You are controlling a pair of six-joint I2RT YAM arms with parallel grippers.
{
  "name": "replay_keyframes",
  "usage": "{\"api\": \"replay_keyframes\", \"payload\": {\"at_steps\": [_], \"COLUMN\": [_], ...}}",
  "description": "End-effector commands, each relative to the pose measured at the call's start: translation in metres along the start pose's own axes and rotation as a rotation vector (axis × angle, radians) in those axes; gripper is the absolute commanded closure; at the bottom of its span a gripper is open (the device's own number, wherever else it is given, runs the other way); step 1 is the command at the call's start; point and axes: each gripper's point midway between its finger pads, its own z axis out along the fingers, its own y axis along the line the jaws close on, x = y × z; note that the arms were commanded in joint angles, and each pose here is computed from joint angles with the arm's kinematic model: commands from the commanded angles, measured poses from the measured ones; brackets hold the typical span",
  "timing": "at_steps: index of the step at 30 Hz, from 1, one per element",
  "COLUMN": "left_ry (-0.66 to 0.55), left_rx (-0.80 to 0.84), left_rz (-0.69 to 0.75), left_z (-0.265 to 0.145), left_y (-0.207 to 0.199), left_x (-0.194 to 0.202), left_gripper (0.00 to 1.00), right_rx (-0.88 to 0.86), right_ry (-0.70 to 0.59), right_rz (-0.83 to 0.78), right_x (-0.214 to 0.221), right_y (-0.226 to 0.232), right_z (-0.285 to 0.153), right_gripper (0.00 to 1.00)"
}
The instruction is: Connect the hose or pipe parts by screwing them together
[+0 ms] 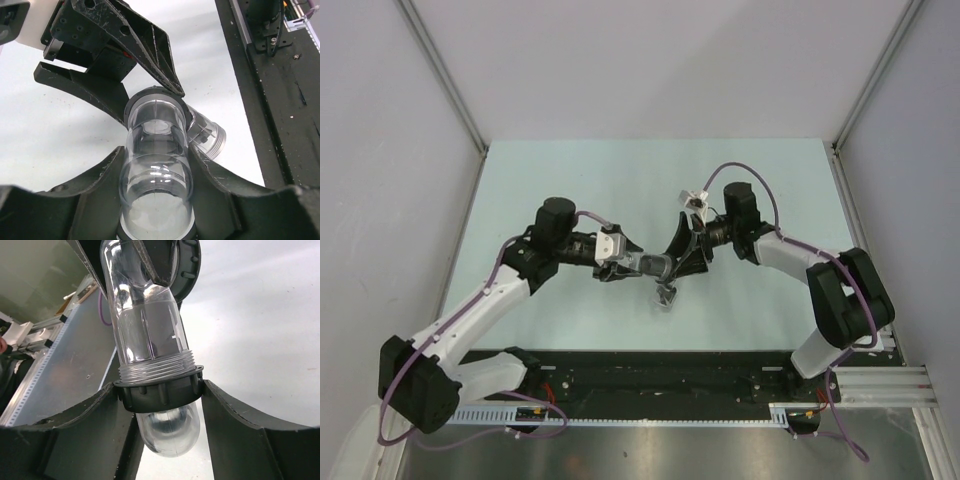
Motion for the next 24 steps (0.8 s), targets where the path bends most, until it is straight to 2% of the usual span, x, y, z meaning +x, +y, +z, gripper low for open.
{"api": "replay_keyframes", "payload": {"at_steps": [1,9,10,11,12,24], "left_ry": [-0.021,0.04,0.062,0.063,0.069,0.131], "left_rx": [0.198,0.175,0.151,0.143,0.137,0.026], "left_rz": [0.072,0.13,0.138,0.153,0.16,0.204], "left_z": [0.033,0.038,0.039,0.039,0.04,0.035], "left_y": [-0.046,-0.047,-0.042,-0.039,-0.038,-0.021], "left_x": [0.013,0.027,0.029,0.026,0.025,0.032], "left_gripper": [1.0,1.0,1.0,1.0,1.0,1.0], "right_rx": [-0.138,-0.163,-0.166,-0.166,-0.164,-0.133], "right_ry": [-0.008,0.005,-0.019,-0.012,-0.012,-0.041], "right_rz": [-0.228,-0.102,-0.257,-0.149,-0.12,-0.089], "right_x": [-0.062,-0.06,-0.067,-0.066,-0.064,-0.066], "right_y": [0.036,0.032,0.037,0.039,0.033,0.023], "right_z": [0.019,0.019,0.018,0.017,0.017,0.012], "right_gripper": [1.0,0.99,1.0,0.99,1.0,1.0]}}
